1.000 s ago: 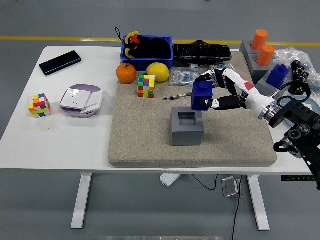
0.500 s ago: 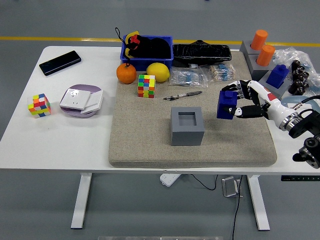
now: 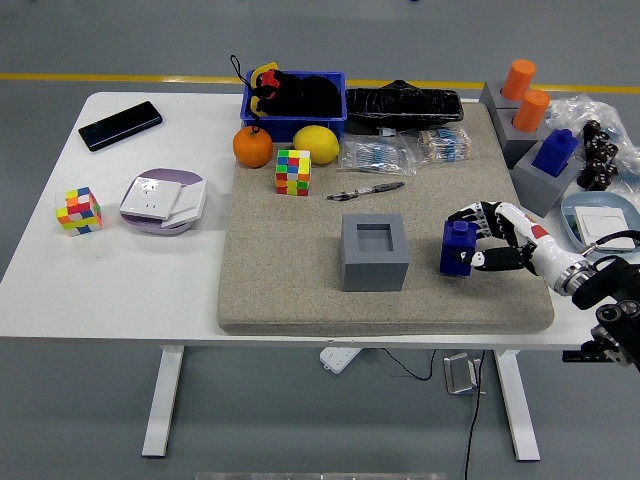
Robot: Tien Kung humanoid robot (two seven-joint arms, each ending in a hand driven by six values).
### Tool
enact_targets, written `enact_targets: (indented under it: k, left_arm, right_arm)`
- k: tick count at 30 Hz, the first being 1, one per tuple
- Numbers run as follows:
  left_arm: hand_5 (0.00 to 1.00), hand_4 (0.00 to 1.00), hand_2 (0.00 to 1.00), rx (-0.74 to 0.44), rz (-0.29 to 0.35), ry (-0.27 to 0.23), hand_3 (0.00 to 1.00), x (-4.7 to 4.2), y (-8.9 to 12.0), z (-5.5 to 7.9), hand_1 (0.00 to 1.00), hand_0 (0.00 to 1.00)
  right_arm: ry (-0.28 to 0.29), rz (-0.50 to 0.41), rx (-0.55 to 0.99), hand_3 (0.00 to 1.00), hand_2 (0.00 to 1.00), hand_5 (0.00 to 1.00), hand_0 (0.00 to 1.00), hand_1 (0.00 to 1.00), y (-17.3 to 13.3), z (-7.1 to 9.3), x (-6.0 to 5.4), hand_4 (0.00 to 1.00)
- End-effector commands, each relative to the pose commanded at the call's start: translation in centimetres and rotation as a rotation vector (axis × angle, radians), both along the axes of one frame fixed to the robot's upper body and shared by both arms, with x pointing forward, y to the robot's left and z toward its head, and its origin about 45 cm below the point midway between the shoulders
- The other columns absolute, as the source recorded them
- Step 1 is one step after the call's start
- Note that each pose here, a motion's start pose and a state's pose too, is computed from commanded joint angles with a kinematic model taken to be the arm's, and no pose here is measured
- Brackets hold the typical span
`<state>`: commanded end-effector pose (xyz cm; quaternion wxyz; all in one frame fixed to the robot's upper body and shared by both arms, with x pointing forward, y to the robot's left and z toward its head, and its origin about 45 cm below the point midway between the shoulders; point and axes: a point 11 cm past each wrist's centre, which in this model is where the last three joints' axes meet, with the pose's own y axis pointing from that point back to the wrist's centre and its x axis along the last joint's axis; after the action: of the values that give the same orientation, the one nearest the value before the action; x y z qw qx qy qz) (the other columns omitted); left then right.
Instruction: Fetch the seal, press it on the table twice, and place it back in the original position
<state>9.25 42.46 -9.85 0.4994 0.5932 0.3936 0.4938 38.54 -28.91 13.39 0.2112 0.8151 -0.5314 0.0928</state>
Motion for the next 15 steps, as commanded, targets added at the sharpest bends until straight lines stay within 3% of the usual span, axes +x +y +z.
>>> enact_targets:
  k: [15]
  left_arm:
    - [0.247,0.693,0.682,-0.007,0.004,-0.002,0.750,0.02,-0.3,-0.1,0.694,0.724]
  right_arm:
    - [0.029,-0.011,0.006,0.495,0.455,0.002,0.593,0.455,-0.2,-1.4,-0.8,0.729]
